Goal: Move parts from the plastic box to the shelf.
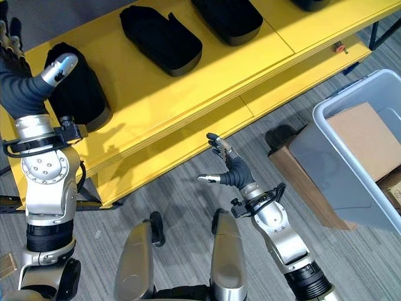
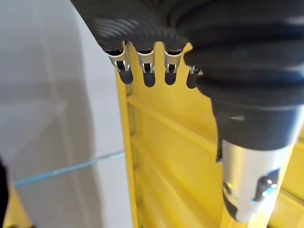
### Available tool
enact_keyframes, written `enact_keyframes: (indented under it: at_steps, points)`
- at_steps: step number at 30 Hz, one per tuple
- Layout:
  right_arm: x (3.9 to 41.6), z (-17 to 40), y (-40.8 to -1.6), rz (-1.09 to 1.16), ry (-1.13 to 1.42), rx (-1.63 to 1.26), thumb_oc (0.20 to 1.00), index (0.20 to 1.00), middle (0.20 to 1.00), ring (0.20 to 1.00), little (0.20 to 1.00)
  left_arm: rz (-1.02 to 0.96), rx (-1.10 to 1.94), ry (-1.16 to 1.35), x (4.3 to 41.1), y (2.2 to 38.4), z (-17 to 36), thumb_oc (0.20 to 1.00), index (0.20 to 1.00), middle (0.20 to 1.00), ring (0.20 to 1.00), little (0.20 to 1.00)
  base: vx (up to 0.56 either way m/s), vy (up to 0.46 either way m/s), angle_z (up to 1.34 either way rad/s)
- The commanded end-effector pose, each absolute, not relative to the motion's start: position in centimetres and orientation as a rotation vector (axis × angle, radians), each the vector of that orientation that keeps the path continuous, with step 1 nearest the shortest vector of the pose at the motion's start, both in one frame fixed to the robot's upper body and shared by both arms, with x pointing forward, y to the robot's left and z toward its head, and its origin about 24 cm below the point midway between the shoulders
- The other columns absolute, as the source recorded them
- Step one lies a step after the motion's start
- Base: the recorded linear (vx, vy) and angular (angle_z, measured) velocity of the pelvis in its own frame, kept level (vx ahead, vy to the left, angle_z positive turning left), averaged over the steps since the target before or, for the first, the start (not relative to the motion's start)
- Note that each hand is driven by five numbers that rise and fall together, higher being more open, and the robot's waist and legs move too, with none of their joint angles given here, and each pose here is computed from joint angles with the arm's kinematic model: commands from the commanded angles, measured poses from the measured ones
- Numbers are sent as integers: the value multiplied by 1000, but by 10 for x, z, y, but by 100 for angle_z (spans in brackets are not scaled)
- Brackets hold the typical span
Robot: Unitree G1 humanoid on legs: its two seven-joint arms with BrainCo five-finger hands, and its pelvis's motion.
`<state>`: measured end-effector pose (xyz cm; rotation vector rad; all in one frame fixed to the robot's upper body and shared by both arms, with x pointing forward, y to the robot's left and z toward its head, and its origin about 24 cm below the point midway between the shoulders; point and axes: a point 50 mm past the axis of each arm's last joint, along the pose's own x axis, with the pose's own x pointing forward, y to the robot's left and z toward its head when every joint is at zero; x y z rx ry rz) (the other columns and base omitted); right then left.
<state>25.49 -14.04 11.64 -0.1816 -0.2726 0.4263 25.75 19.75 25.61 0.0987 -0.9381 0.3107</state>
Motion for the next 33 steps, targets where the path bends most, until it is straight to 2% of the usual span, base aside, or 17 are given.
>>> enact_keyframes:
  at_steps: [1, 12, 20, 24, 26, 27, 33]
  points:
    - [251, 144, -134, 456, -434, -151, 1000, 1000, 1000, 1000, 1000, 194, -16, -974, 240, 191, 251, 1000, 1000, 1000, 1000, 1000, 0, 0, 0]
    - [247, 169, -147, 375, -573, -269, 1000, 1000, 1000, 1000, 1000, 35, -189, -508, 223, 188, 152, 1000, 1000, 1000, 1000, 1000, 12, -27, 5]
    - [252, 182, -158, 280, -647, -394, 1000, 1000, 1000, 1000, 1000, 17, -140, -397, 211, 193, 128, 1000, 1000, 1000, 1000, 1000, 47, -77, 5]
    - [280, 171, -164, 240, -567, -448, 1000, 1000, 1000, 1000, 1000, -1, -169, -337, 206, 192, 115, 1000, 1000, 1000, 1000, 1000, 81, -73, 1]
    - [280, 171, -164, 240, -567, -448, 1000, 1000, 1000, 1000, 1000, -1, -169, -337, 206, 192, 115, 1000, 1000, 1000, 1000, 1000, 17, -37, -12]
    - [295, 167, -162, 242, -529, -459, 1000, 1000, 1000, 1000, 1000, -1, -172, -326, 204, 193, 114, 1000, 1000, 1000, 1000, 1000, 16, -77, -3]
    - [324, 172, -143, 280, -506, -499, 1000, 1000, 1000, 1000, 1000, -52, -176, -343, 208, 187, 119, 1000, 1000, 1000, 1000, 1000, -12, -49, -2]
